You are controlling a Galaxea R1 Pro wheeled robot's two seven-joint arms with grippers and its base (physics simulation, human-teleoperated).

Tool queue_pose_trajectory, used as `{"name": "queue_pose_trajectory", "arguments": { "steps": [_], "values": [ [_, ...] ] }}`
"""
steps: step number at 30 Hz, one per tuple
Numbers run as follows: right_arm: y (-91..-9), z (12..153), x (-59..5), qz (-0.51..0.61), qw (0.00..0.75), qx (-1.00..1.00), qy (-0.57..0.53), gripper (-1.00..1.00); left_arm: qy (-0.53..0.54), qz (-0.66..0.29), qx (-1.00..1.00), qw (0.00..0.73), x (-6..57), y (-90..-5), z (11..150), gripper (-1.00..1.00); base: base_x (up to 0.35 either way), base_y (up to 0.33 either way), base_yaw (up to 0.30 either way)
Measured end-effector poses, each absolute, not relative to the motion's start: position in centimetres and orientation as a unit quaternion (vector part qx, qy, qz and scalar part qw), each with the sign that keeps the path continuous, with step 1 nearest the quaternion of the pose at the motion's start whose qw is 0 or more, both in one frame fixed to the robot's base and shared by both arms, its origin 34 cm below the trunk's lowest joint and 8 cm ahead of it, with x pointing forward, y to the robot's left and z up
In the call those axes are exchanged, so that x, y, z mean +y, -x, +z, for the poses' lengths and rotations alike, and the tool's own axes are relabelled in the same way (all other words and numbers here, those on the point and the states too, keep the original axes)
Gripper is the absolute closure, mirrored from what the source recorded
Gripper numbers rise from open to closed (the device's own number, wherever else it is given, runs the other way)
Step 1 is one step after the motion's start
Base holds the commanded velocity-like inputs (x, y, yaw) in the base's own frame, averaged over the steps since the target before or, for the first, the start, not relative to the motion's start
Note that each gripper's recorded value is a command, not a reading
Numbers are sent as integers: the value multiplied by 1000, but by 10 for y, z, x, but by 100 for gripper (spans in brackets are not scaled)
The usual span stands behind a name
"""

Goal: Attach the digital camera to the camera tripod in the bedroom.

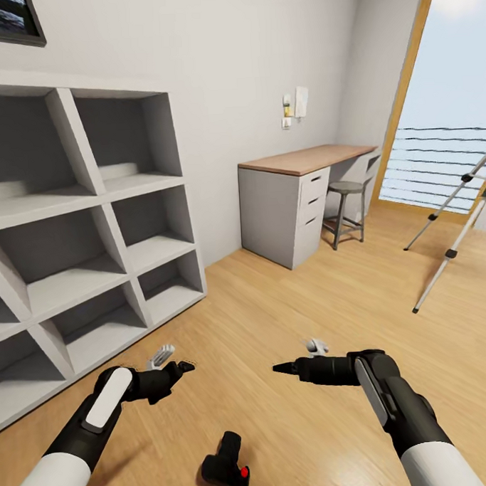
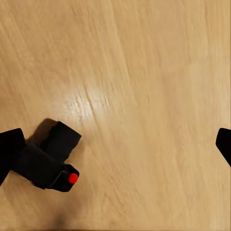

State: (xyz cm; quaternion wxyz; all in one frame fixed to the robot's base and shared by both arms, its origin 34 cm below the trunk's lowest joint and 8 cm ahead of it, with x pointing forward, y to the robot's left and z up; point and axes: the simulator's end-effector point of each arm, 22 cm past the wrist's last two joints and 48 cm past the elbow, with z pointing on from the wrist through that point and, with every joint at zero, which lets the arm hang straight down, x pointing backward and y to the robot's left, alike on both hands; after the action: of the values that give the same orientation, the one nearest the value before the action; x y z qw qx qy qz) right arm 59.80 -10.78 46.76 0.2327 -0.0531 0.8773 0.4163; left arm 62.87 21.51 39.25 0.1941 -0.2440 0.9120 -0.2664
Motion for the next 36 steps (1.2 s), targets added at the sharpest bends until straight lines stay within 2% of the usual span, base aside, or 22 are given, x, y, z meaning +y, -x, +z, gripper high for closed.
{"name": "queue_pose_trajectory", "arguments": {
  "steps": [11, 36],
  "values": [
    [-612, 410, -155, 302, 224, 927, 7, -100, 268, -229, 922, 159, 256, -610, 347, -100, 0, 0, 0],
    [-601, 353, -163, 292, 178, 940, -13, -100, 280, -213, 929, 112, 258, -590, 291, -100, 0, 0, 0]
  ]
}}
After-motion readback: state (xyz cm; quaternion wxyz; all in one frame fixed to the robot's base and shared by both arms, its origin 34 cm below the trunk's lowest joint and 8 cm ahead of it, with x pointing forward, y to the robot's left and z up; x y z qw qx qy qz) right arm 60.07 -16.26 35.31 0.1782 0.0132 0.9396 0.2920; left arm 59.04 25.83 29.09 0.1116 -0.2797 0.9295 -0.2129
